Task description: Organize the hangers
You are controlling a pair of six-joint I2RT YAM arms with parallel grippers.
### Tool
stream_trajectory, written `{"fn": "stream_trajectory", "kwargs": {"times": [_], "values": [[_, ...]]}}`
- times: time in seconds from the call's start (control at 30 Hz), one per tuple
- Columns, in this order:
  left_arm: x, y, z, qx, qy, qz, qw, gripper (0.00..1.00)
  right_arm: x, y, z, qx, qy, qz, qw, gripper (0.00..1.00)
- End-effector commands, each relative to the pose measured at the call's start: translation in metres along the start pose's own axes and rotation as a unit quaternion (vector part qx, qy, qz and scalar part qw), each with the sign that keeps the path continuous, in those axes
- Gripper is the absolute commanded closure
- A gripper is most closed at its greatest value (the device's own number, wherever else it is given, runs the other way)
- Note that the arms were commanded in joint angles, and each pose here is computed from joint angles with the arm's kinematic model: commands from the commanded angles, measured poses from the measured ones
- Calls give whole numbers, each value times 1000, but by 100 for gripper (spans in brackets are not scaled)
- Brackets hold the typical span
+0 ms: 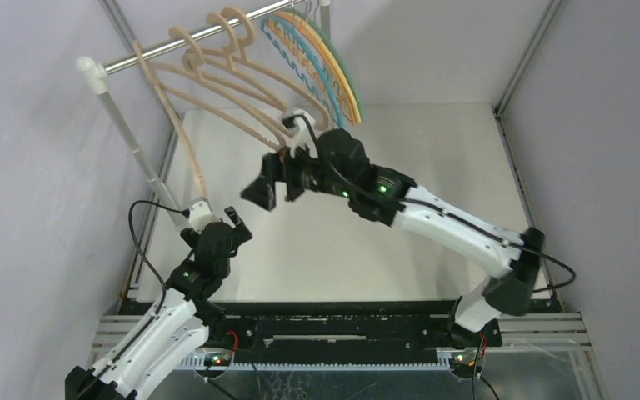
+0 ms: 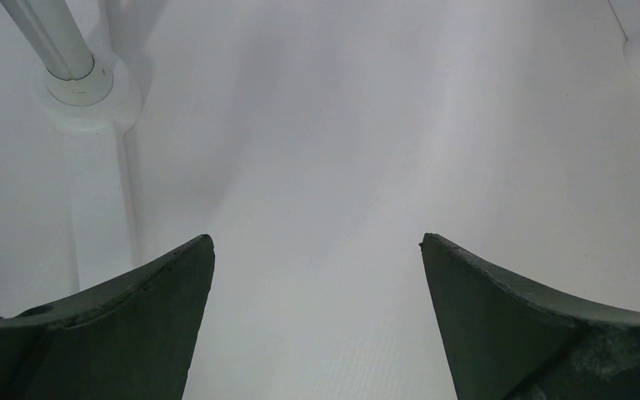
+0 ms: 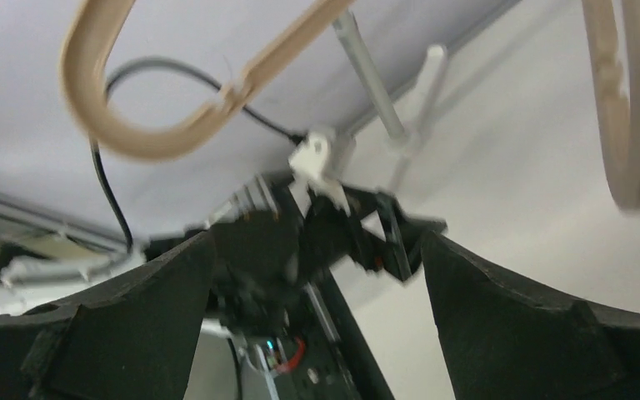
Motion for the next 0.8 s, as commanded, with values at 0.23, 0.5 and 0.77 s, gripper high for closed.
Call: {"fn": "stream_trajectory", "kwargs": {"times": [0.23, 0.5, 0.77], "values": [[-3, 21, -2, -21, 3, -2, 1000, 0, -95, -41, -108, -41, -211, -63, 975, 0], [-4, 23, -3, -20, -1, 5, 1000, 0, -172, -61, -146, -76, -353, -66, 930, 0], [-3, 22, -3, -20, -1, 9, 1000, 1, -206, -61, -162, -93, -411, -70, 904, 0]]}}
Point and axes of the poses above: each gripper's point midway between its finger pads, its own z axis out along the fingers, its own x axis along the line the jaws close on, y = z × x, the point moved 9 cm from there along -z, back along the fingers, and after that the axes turned 15 degrees about z, right-handed, at the moved point
